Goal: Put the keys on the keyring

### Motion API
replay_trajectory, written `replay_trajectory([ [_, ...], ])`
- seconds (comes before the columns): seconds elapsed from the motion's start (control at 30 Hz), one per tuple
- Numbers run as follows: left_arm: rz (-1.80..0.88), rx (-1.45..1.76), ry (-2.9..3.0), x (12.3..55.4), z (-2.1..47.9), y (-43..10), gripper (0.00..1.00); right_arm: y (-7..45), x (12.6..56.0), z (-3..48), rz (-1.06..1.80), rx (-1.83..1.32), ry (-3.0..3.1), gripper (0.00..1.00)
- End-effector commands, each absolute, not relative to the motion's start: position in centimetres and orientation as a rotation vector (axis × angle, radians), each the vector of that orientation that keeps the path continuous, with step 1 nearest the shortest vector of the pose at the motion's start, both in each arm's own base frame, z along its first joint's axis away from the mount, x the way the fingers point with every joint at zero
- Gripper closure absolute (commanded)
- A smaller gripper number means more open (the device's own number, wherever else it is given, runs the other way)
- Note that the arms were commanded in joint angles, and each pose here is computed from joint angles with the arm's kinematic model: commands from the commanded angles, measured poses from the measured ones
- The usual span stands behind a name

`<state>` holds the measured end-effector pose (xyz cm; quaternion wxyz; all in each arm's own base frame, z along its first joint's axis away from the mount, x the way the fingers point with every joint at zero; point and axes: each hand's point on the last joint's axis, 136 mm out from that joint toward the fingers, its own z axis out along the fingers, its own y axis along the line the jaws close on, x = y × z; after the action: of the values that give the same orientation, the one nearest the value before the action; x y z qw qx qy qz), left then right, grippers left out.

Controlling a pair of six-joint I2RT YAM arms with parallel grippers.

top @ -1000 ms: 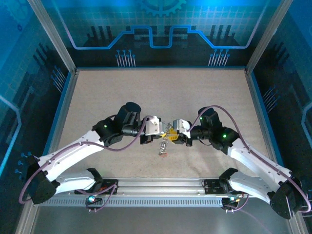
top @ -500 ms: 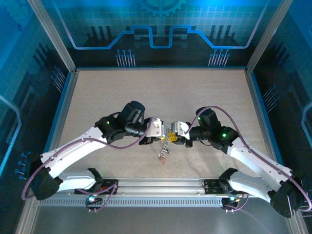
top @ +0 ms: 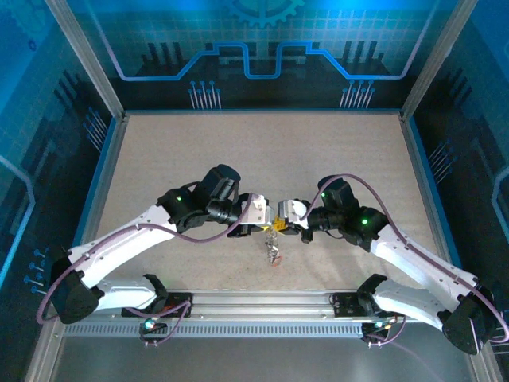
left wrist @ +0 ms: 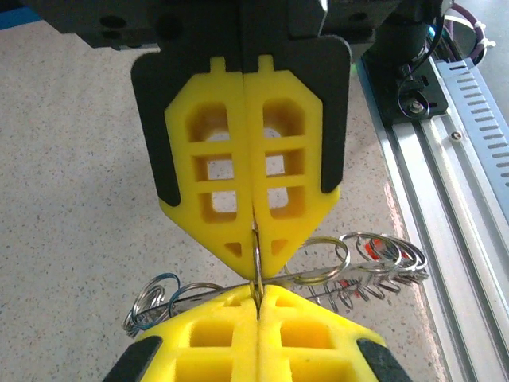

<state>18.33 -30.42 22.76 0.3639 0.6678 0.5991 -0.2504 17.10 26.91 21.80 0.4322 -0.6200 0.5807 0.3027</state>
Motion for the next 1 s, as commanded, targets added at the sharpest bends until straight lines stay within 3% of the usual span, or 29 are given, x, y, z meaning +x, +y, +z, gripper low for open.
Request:
replay_trajectory([
  [0.0, -0.667, 1.678, 1.477, 18.4, 25.2, -31.4, 1.0, 27.5, 16.6, 23.7, 0.763, -1.524, 1.356, 1.0],
  [0.07, -0.67, 1.651, 1.473, 18.4, 25.5, -31.3, 0.89, 27.4, 16.5, 24.3, 0.757, -1.484, 1.319, 1.0],
  [0.13, -0.672, 1.631, 1.464, 18.4, 25.5, -31.2, 0.84, 27.2, 16.7, 24.9, 0.747, -1.433, 1.29, 1.0],
  [0.53, -0.681, 1.561, 1.438, 18.5, 26.0, -31.2, 0.78, 26.5, 16.7, 26.7, 0.748, -1.309, 1.206, 1.0],
  [0.63, -0.696, 1.548, 1.421, 18.6, 26.4, -31.6, 0.8, 26.6, 16.8, 27.0, 0.746, -1.297, 1.189, 1.0],
  [0.8, -0.691, 1.54, 1.401, 18.6, 27.1, -31.6, 1.0, 26.6, 16.9, 26.4, 0.733, -1.311, 1.208, 1.0],
  [0.87, -0.667, 1.551, 1.398, 18.6, 27.2, -31.3, 1.0, 26.4, 17.1, 26.1, 0.71, -1.319, 1.226, 1.0],
  [0.97, -0.588, 1.554, 1.463, 19.5, 26.5, -30.6, 1.0, 26.1, 17.7, 25.5, 0.662, -1.341, 1.277, 0.81],
])
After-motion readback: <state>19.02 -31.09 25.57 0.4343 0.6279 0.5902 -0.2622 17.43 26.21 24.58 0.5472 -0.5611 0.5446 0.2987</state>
